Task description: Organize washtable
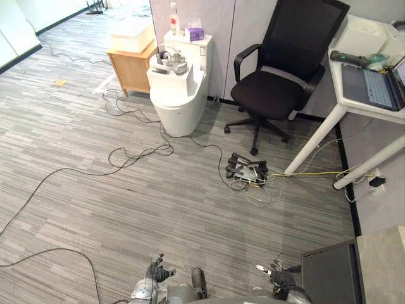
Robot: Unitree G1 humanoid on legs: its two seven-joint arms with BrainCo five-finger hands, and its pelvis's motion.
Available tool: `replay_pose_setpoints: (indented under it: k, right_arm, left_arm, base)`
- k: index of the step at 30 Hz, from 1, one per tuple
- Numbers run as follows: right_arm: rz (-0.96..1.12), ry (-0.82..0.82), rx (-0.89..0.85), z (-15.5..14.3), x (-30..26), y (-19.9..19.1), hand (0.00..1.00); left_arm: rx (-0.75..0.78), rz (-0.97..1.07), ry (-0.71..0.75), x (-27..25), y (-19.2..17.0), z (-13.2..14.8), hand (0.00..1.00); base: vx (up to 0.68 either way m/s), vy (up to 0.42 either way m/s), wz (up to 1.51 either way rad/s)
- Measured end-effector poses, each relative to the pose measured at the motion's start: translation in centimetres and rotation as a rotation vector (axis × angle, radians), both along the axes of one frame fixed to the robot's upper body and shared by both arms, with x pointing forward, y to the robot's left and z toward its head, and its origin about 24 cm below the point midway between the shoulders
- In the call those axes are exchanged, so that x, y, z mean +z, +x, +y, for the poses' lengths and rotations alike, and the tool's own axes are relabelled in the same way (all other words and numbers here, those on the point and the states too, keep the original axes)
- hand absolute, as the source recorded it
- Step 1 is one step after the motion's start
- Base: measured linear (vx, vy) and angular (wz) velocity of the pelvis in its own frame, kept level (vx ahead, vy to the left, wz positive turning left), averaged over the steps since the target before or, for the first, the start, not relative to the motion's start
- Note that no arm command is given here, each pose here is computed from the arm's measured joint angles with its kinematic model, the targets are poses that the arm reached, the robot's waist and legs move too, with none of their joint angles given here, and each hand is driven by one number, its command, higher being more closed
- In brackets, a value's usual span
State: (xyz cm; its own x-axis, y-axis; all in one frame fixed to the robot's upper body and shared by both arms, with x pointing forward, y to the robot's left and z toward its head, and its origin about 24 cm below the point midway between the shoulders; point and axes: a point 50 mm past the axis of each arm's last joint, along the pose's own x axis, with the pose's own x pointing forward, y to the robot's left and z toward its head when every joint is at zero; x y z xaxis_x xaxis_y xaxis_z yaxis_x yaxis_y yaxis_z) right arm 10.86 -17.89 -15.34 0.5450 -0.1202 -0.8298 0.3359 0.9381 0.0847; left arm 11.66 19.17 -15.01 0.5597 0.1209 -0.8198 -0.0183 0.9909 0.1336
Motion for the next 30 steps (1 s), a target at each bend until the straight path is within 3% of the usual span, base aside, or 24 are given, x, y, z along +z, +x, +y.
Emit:
replay_pose_setpoints:
  k: [1,7,13,16,25,30]
  right_arm:
    - [-0.051,-0.021,-0.004,-1.2,0.6,0.5,0.0]
    - [-0.068,-0.033,0.011,-1.6,0.9,1.0,0.0]
    - [-0.1,0.004,0.018,0.1,1.1,1.0,0.0]
    - [-0.132,-0.033,0.033,-1.1,1.7,2.1,0.0]
    - [-0.149,-0.022,0.131,0.7,1.8,3.7,0.0]
    - [-0.167,-0.084,0.129,-1.4,2.4,4.8,0.0]
  left_arm:
    - [0.015,0.008,-0.009,-0.1,-0.4,-0.2,0.0]
    - [0.076,0.003,-0.052,-0.2,0.0,-0.6,0.0]
    - [0.223,-0.026,-0.064,0.0,0.1,0.6,0.0]
    - [0.247,-0.049,-0.093,0.2,0.2,-0.2,0.0]
    - [0.153,-0.044,-0.081,0.2,0.3,-0.7,0.0]
    - [0.1,-0.03,-0.106,0.1,1.3,-2.5,0.0]
  base:
    - [0.21,0.036,0.43]
    - [0.1,0.002,0.68]
    - [0.21,-0.174,1.56]
    - [0.31,-0.215,1.19]
    - [0.2,-0.007,0.55]
    - [0.18,0.014,1.17]
